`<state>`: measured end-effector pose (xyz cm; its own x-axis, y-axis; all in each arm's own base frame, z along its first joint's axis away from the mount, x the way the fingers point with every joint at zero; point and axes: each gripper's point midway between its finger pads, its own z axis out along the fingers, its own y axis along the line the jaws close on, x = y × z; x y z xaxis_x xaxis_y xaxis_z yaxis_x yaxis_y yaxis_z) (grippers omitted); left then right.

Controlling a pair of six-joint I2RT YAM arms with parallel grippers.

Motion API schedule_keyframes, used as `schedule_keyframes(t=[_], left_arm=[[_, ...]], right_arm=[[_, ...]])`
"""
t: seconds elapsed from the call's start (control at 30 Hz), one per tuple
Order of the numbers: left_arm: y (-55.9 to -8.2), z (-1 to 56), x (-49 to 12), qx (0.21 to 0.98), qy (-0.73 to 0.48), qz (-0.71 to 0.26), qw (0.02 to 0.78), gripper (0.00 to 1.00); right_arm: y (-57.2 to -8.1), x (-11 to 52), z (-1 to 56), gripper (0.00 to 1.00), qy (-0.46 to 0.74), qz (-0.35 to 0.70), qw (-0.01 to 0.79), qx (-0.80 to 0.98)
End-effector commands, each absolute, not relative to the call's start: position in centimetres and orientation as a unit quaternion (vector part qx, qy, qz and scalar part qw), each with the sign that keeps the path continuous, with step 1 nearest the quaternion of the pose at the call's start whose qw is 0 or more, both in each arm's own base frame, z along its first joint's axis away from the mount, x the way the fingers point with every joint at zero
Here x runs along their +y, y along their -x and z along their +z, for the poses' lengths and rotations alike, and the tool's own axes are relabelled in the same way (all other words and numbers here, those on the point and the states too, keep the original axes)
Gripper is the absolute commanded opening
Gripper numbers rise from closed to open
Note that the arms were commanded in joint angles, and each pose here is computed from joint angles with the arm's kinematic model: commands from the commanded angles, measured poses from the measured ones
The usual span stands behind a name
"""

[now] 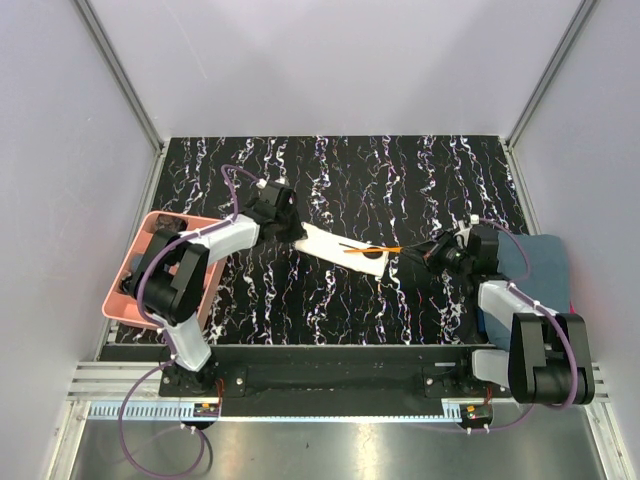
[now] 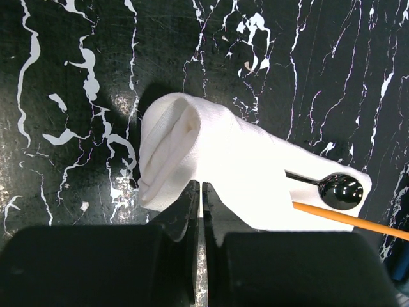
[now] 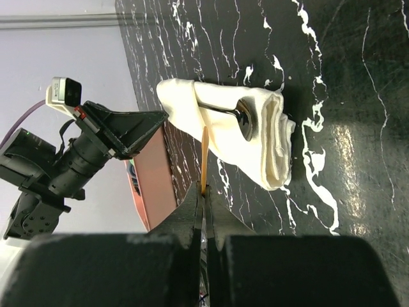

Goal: Fold the napkin into a case and place the utensils inside
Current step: Insert the knife into the folded napkin.

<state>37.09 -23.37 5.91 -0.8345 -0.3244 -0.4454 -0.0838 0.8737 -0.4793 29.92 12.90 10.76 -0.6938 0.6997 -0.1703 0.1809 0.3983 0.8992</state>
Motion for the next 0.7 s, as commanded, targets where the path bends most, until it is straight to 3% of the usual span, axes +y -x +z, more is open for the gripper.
schedule_keyframes(t=[0.0, 0.67], left_arm=[[-38.5, 6.6, -23.6, 0.922, 0.111, -0.236, 0.287, 0.06], [-36.5, 3.7, -22.9, 0.927, 0.124, -0.233, 0.267, 0.04]], right_arm=[[-30.4, 13.3, 12.1, 0.00, -0.257, 0.504, 0.294, 0.771], [-30.6, 16.0, 9.0, 0.00, -0.297, 0.556, 0.251, 0.734]])
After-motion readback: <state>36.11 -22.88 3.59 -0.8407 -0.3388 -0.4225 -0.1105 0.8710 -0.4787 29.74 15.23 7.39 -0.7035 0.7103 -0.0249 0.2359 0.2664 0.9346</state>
